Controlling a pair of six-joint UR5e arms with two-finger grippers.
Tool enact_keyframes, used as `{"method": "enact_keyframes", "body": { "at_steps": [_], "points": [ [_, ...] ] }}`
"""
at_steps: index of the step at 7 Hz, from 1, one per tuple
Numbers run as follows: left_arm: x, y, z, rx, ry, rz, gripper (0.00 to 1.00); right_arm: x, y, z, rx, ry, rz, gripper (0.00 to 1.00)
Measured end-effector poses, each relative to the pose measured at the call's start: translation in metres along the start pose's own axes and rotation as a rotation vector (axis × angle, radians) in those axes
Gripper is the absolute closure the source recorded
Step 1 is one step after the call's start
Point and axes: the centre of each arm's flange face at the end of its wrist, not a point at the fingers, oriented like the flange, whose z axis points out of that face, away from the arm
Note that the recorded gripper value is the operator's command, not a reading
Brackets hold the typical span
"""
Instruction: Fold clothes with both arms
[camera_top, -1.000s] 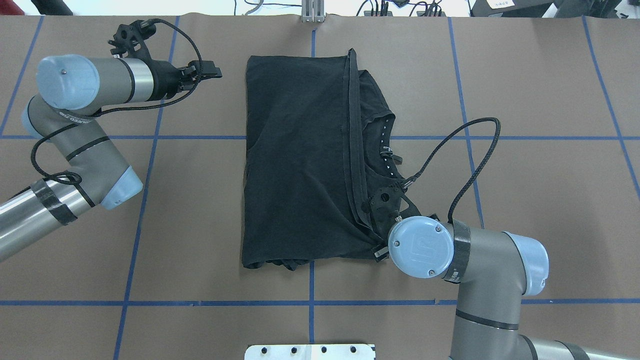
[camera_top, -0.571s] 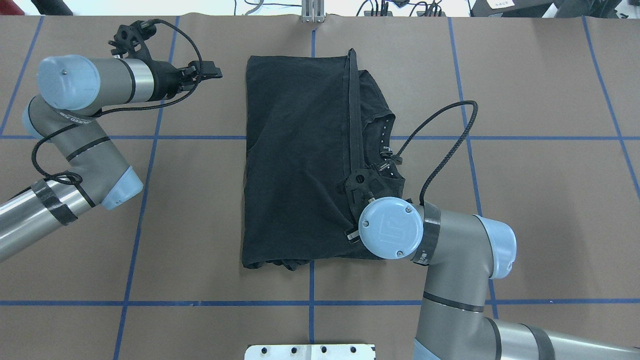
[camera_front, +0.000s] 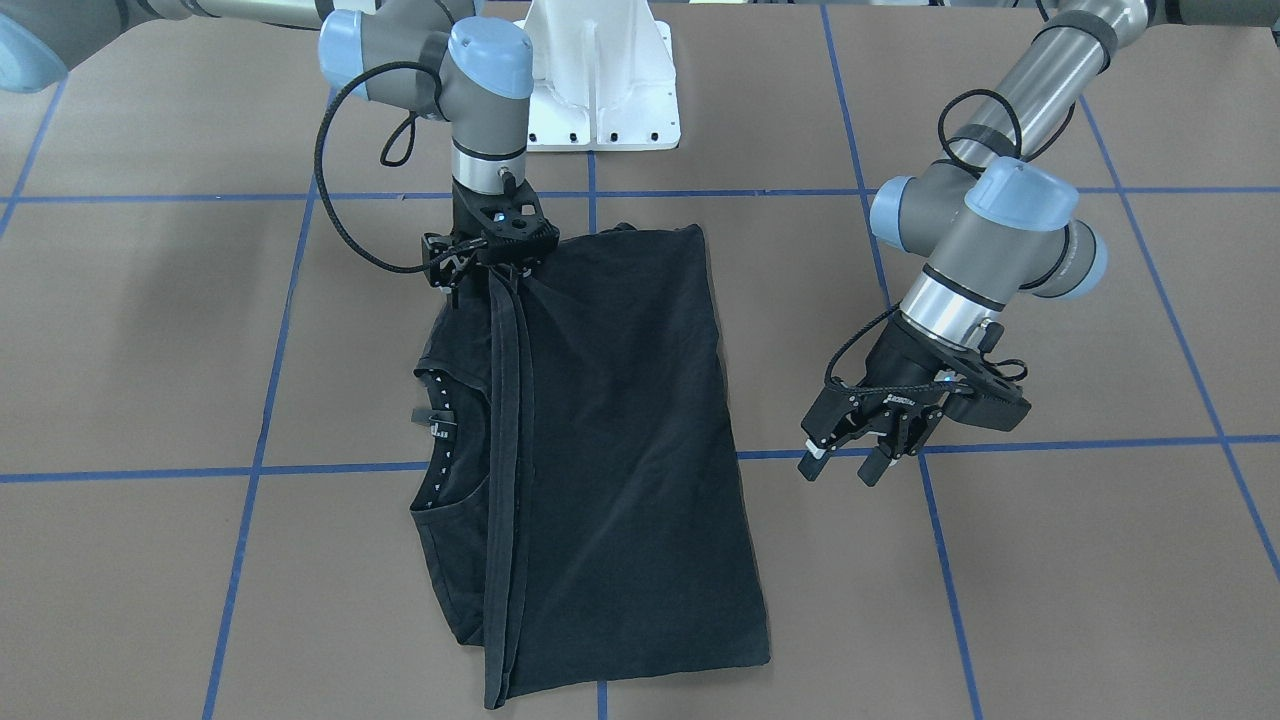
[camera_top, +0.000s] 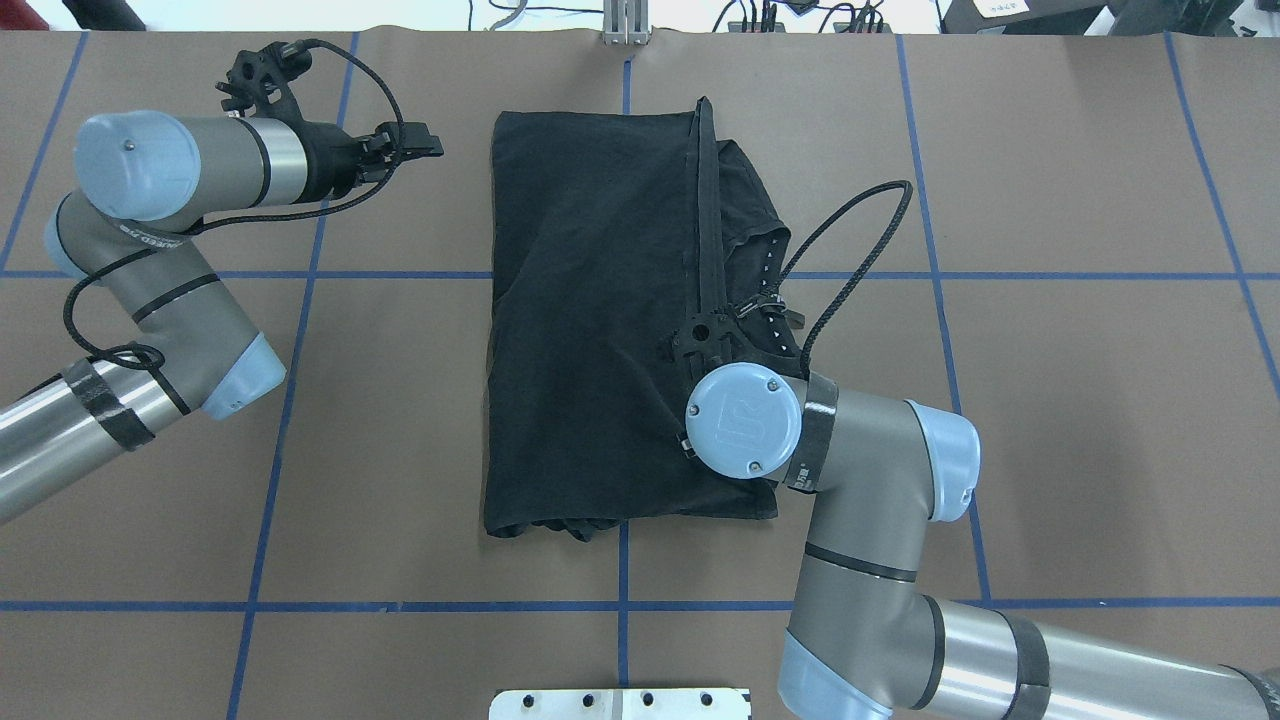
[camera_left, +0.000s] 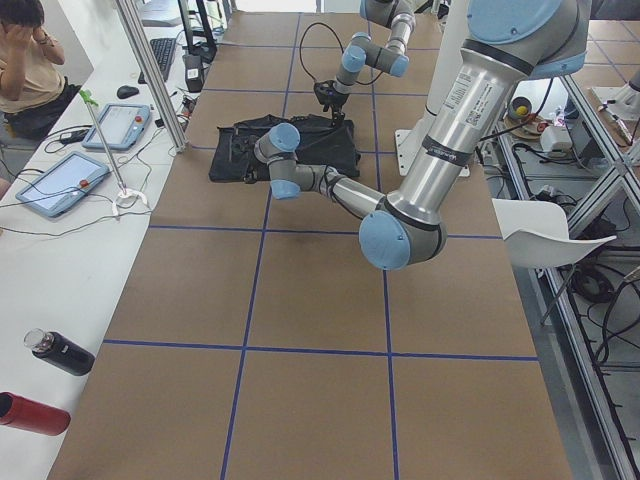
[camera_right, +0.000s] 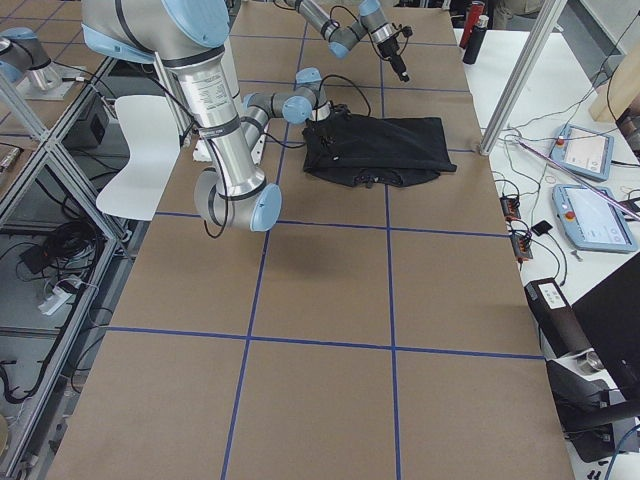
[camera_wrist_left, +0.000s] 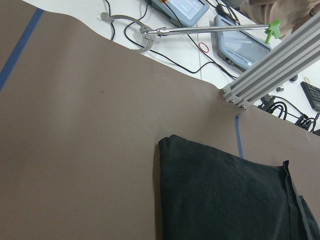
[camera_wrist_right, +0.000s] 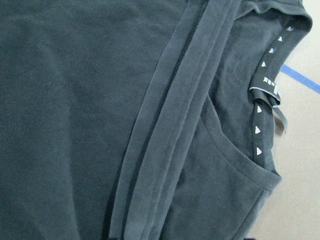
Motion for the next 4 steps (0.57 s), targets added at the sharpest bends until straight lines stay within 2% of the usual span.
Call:
{"method": "enact_keyframes", "body": {
  "at_steps": [4],
  "points": [
    [0.000,0.001,0.000,-0.001,-0.001,0.000,0.09,-0.006,-0.003,0.012,-0.014,0.008,0.000,0.13]
  ]
}}
